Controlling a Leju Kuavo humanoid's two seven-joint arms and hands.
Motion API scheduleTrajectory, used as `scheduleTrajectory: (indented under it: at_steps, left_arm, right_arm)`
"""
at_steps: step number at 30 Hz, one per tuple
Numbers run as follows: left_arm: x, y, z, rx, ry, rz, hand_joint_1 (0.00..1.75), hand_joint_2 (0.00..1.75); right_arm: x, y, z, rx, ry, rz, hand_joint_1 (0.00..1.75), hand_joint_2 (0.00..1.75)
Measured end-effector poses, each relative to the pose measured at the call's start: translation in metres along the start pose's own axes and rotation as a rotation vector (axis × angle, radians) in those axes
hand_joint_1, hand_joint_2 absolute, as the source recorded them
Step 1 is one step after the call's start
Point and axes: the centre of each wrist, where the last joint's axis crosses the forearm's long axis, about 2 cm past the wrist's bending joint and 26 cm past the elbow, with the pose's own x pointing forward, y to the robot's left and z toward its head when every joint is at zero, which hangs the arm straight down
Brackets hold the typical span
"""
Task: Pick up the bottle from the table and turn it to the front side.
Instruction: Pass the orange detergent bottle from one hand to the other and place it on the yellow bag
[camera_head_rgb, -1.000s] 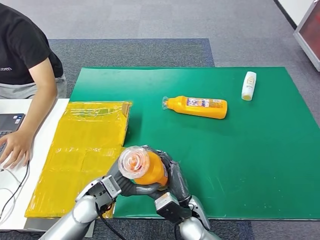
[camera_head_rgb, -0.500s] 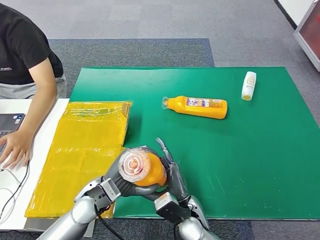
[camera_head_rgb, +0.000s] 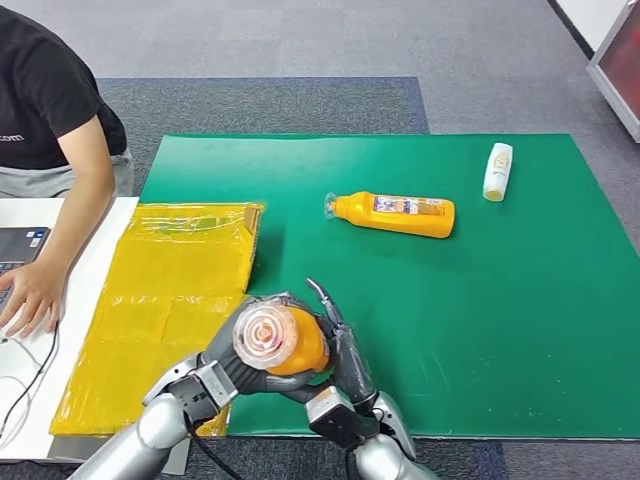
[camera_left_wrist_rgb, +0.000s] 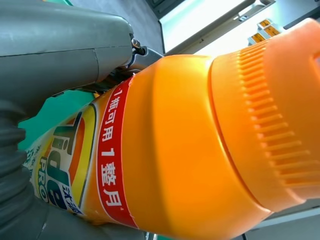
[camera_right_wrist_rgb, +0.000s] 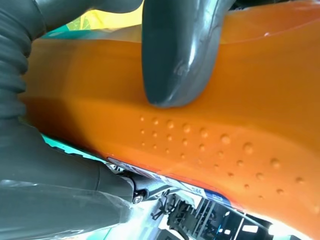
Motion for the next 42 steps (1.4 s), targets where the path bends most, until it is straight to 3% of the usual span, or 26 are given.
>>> scheduleTrajectory:
  at_steps: [19, 29, 42]
  left_arm:
    - [-0.001, 0.007, 0.017, 0.027, 0.026, -0.065, 1.75, 1.75]
    - [0.0, 0.042, 0.03, 0.144, 0.038, -0.187, 1.75, 1.75]
    - [0.005, 0.056, 0.033, 0.161, 0.028, -0.181, 1.75, 1.75]
  right_arm:
    - [-0.006, 0.004, 0.003, 0.053, 0.033, 0.016, 0.0, 1.75]
    - [-0.015, 0.003, 0.023, 0.069, 0.119, 0.027, 0.0, 1.75]
    - [-0.021, 0.001, 0.029, 0.081, 0.147, 0.04, 0.0, 1.75]
